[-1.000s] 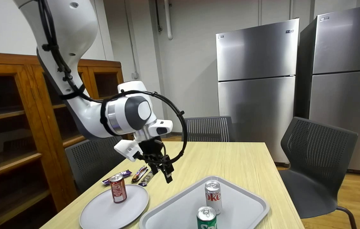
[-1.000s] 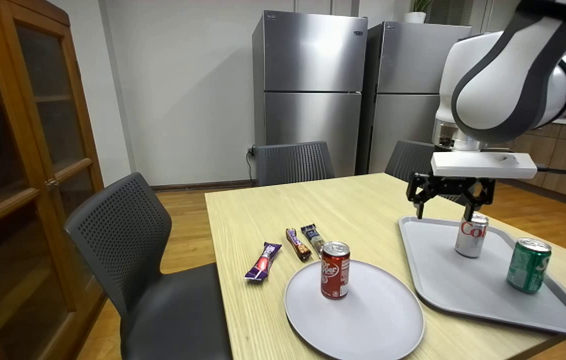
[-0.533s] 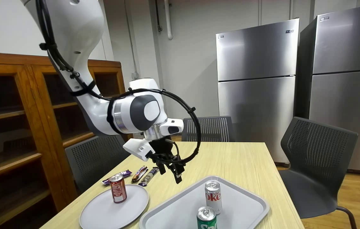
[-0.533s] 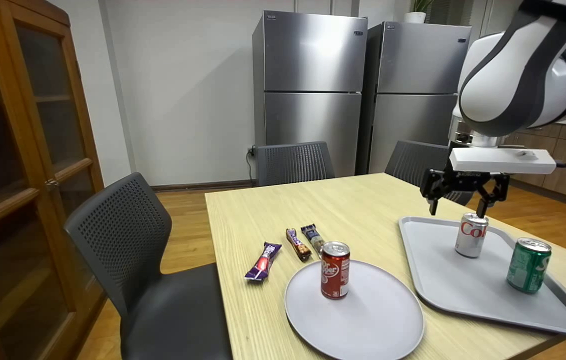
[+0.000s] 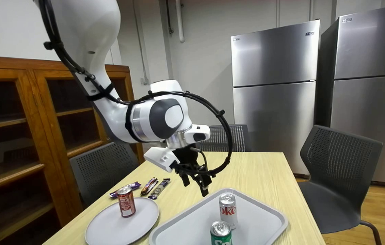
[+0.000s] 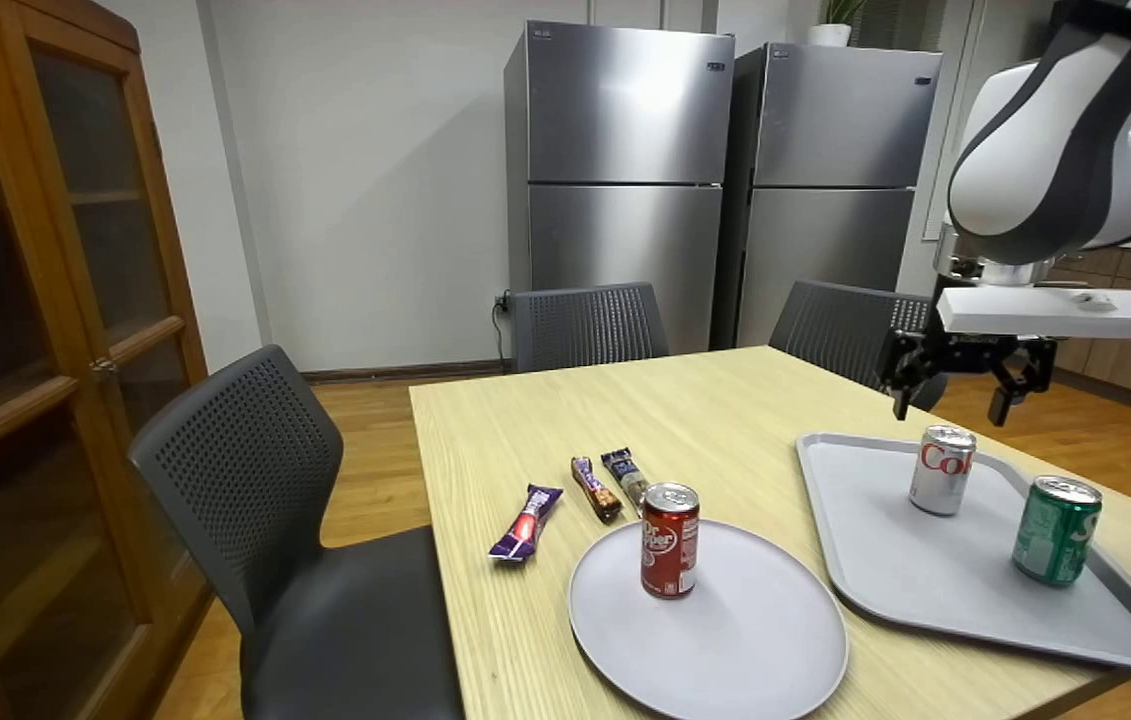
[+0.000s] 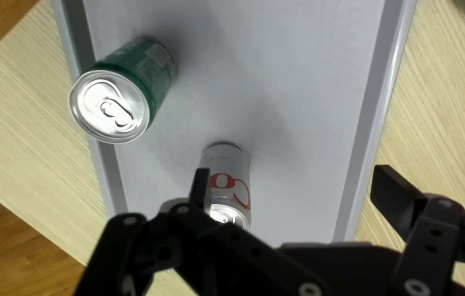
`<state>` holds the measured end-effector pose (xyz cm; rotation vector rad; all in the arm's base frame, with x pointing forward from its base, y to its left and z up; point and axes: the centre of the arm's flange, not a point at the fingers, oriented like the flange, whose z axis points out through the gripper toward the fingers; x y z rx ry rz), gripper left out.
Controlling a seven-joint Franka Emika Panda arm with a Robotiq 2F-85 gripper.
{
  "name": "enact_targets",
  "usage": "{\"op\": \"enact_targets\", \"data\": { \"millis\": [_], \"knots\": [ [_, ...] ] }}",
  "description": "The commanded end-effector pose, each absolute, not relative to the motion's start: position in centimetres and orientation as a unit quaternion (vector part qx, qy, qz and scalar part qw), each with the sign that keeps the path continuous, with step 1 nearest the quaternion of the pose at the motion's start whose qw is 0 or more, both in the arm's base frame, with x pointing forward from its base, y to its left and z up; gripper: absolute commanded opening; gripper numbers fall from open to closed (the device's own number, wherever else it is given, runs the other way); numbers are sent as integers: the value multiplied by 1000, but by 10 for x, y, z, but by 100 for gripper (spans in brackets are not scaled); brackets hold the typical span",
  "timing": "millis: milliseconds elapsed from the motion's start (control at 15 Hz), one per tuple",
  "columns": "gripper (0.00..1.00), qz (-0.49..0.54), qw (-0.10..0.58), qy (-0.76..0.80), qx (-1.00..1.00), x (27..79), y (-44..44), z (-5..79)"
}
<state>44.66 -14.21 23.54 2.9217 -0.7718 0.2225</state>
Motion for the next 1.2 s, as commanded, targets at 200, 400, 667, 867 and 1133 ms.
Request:
{"op": "enact_targets", "data": {
  "millis": [200, 400, 667, 867, 1133],
  "knots": [
    [100, 73, 65, -275, 956, 443, -174, 234],
    [100, 71, 71, -289, 952, 441, -190, 229],
    [100, 60, 78, -305, 947, 438, -206, 220],
    [100, 53, 86, -311, 945, 433, -216, 216],
    [100, 45, 92, -321, 941, 426, -225, 211]
  ]
}}
